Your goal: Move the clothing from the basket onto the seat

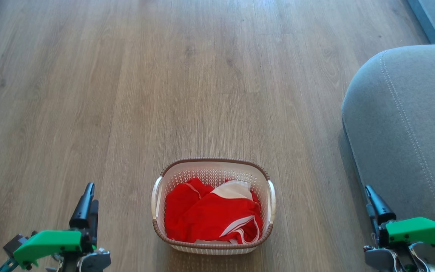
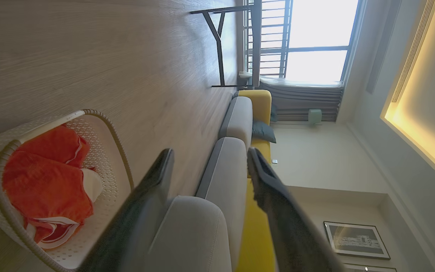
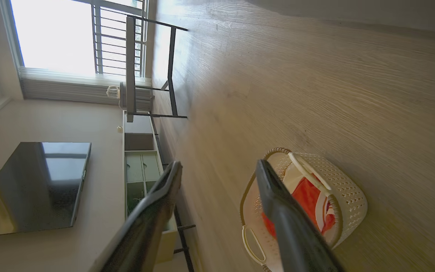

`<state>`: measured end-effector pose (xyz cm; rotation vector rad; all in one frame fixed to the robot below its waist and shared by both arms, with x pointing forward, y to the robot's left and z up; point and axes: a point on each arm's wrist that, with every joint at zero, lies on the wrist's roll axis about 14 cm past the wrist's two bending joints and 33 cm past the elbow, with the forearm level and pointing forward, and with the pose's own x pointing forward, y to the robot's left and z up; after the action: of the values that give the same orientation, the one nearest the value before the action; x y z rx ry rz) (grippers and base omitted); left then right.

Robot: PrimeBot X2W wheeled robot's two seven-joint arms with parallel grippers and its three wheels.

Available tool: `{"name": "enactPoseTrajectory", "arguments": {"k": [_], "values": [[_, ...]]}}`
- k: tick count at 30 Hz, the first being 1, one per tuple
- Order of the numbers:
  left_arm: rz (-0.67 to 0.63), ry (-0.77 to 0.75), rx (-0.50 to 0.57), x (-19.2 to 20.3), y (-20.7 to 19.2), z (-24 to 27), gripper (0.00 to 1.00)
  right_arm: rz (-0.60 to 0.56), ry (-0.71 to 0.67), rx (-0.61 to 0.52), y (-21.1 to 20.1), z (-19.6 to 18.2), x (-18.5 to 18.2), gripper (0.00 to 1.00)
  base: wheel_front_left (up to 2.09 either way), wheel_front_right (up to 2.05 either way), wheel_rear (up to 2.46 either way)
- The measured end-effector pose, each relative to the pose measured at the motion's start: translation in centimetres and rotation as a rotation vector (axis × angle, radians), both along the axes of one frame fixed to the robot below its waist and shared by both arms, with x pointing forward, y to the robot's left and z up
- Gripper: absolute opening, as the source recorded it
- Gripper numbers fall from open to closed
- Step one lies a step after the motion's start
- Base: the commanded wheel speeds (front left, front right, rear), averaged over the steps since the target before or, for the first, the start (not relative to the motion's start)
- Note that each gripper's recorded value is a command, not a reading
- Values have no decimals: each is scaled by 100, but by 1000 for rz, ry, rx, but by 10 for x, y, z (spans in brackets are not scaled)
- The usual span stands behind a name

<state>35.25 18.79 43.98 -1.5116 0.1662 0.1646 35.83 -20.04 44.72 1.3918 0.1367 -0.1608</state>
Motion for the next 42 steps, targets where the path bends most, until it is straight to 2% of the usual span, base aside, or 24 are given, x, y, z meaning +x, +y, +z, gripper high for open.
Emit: {"name": "enactPoseTrajectory", "arguments": {"k": [24, 42], "values": [[-57, -1, 341, 3, 1, 3, 100, 133, -66, -481, 9, 23, 12, 100, 0, 0, 0], [-83, -32, 621, 5, 5, 11, 100, 230, -119, -754, 25, 31, 17, 100, 0, 0, 0]]}}
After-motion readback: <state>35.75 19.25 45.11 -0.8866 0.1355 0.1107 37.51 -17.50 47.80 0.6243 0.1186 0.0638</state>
